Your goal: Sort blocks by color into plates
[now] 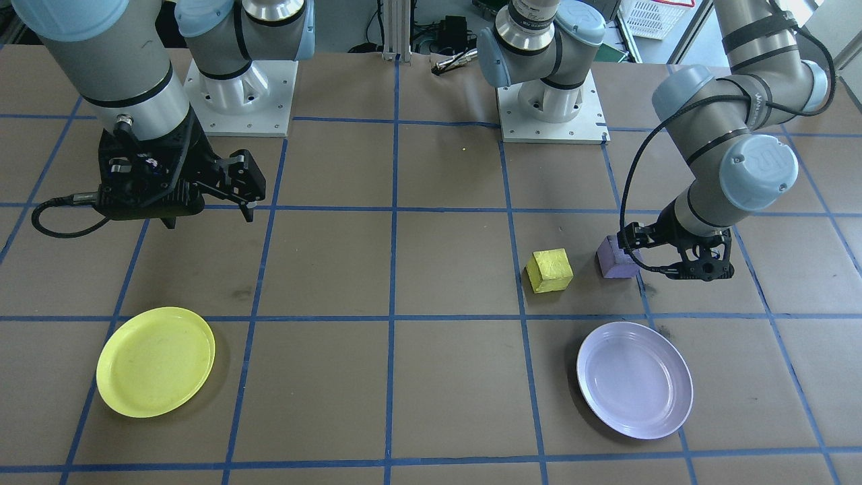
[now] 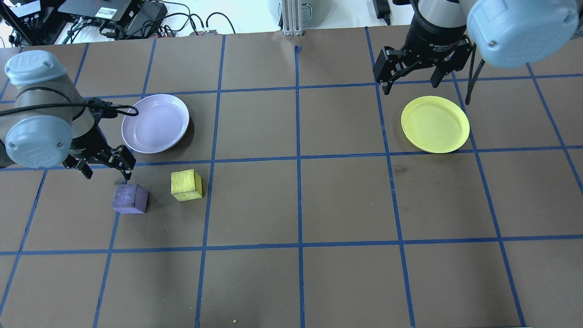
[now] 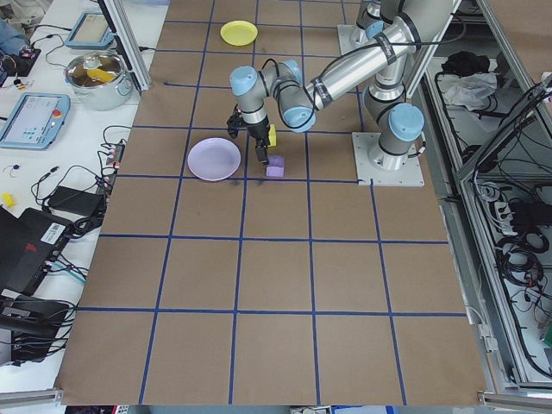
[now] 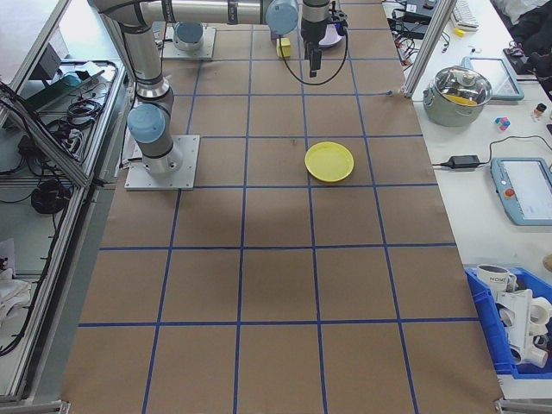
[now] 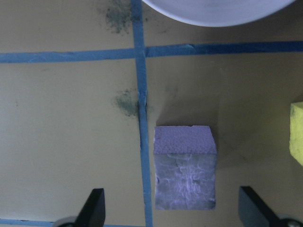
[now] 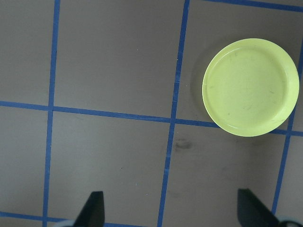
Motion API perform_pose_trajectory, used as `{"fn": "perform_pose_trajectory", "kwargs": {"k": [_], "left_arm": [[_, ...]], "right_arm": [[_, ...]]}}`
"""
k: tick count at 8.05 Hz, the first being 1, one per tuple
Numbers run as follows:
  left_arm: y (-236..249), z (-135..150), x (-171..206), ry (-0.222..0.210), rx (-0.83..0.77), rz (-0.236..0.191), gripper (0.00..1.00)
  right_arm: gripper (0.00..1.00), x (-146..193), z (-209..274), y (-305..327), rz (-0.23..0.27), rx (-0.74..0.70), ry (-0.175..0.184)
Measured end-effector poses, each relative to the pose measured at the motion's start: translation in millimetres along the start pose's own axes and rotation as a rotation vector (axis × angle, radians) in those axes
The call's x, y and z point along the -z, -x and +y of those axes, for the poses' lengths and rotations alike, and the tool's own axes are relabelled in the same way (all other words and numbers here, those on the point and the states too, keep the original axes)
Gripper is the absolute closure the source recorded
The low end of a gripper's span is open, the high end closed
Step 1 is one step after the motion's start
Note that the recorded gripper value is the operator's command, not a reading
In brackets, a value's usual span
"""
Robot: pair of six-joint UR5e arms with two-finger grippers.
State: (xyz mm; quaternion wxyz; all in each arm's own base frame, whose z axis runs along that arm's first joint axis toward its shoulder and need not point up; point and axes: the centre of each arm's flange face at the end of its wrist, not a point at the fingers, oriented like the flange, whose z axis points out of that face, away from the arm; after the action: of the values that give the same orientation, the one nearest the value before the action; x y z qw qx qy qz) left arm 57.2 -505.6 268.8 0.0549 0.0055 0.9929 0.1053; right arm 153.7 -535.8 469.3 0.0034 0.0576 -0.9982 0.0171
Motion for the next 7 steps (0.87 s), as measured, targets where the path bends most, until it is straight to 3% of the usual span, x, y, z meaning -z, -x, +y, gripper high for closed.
{"fn": "perform_pose_trajectory", "kwargs": {"k": [3, 7], "left_arm": [[-11.3, 4.9, -18.2, 0.008, -0.007, 0.093, 0.00], [6.8, 5.1, -48.7, 0.050, 0.028, 0.125, 0.00]], "right_arm": [[0.00, 0.1, -0.3, 0.0, 0.000, 0.000, -0.002], [0.00, 1.5, -2.4, -0.1, 0.001, 0.001, -0.020]]}}
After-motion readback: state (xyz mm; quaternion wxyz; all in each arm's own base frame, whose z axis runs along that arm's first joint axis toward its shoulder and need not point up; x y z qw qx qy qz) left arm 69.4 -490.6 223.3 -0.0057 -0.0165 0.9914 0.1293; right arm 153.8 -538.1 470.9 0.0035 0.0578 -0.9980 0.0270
